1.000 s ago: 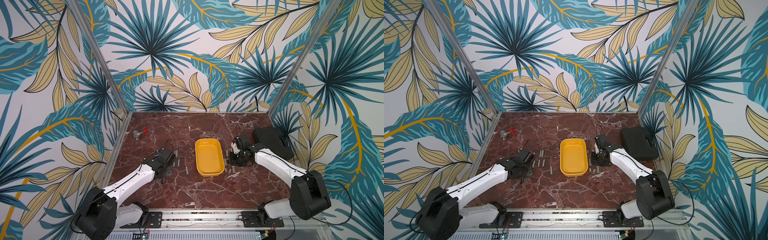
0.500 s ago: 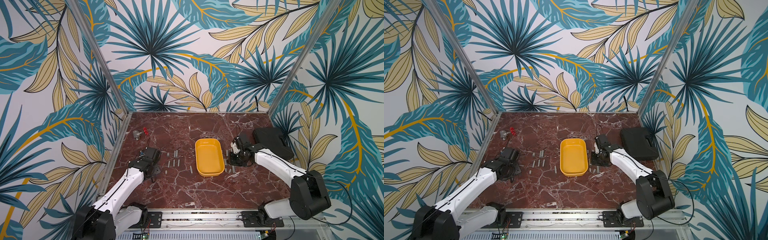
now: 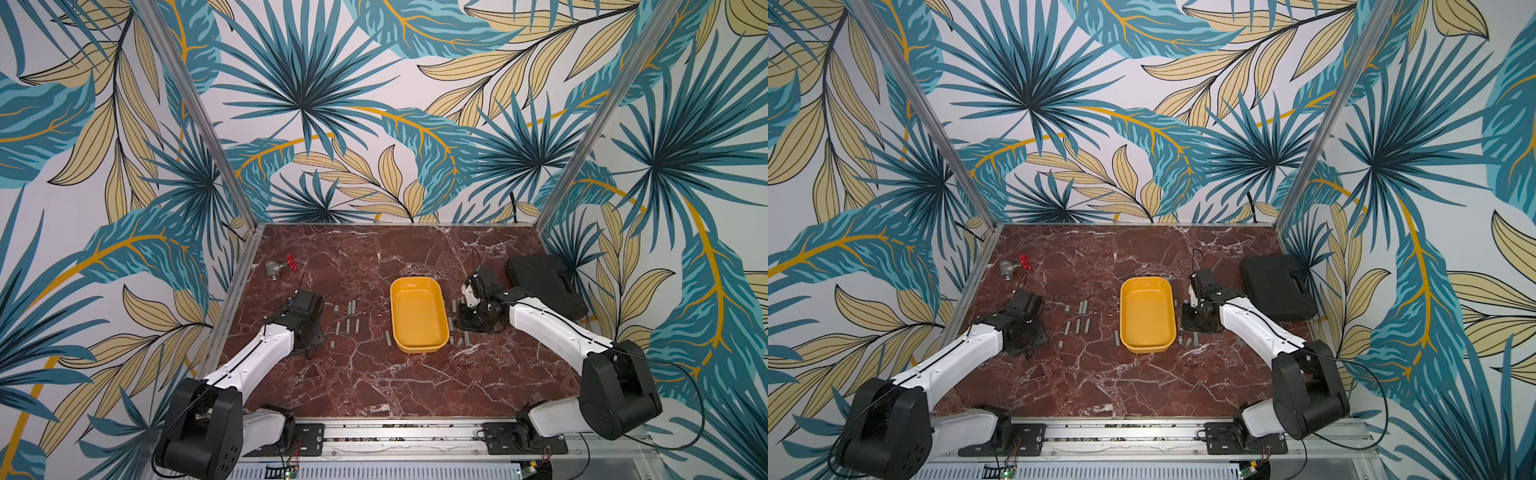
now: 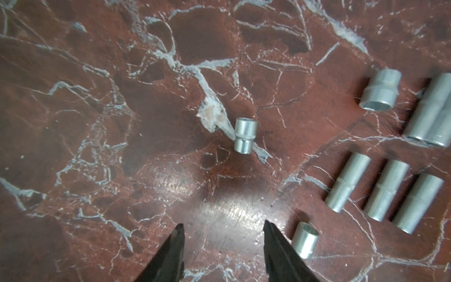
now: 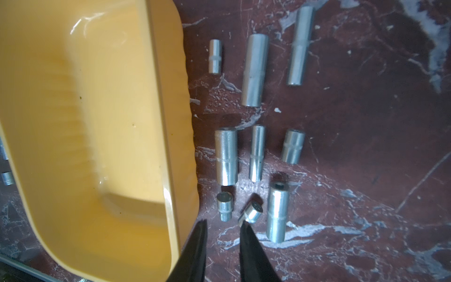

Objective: Take out the socket from the storage box
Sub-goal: Adjust the socket head at the center of the board.

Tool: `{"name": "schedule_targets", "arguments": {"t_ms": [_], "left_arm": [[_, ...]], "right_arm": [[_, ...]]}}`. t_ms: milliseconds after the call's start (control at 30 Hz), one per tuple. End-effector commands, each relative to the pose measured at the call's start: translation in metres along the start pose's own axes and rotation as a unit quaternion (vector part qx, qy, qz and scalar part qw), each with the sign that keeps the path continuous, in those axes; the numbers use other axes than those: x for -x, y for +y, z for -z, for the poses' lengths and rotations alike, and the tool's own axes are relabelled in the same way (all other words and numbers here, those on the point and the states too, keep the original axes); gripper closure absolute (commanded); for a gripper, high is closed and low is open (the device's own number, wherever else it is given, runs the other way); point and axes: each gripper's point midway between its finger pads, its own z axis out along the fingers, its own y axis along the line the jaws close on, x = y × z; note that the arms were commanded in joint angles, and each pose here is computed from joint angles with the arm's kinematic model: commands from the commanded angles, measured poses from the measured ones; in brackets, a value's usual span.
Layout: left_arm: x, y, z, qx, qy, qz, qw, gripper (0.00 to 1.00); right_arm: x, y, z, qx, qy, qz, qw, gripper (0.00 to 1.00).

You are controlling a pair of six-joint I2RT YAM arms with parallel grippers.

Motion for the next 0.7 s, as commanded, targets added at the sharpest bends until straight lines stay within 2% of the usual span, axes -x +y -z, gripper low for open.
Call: {"name": "schedule_targets", "arguments": {"t_ms": [0, 133, 367, 667], "left_arm": [[0.025, -0.017, 0.006, -0.028, -0.027, -0.006, 0.999, 0.45], [0.034, -0.025, -0.001, -0.032, -0.028, -0.019, 0.999, 0.46], [0.047, -0.051, -0.017, -0.056, -0.012, -0.053, 0.997, 0.57], [0.057, -0.063, -0.033, -0.056, -0.004, -0.083, 0.995, 0.70]], "right_arm": [[0.002, 0.000, 0.009, -0.003, -0.004, 0.006, 1.000, 0.74], [0.003, 0.000, 0.011, -0.002, -0.005, 0.006, 1.000, 0.74], [0.004, 0.000, 0.012, -0.005, -0.007, 0.007, 1.000, 0.74], [0.005, -0.001, 0.014, -0.010, -0.009, 0.006, 1.000, 0.74]]}}
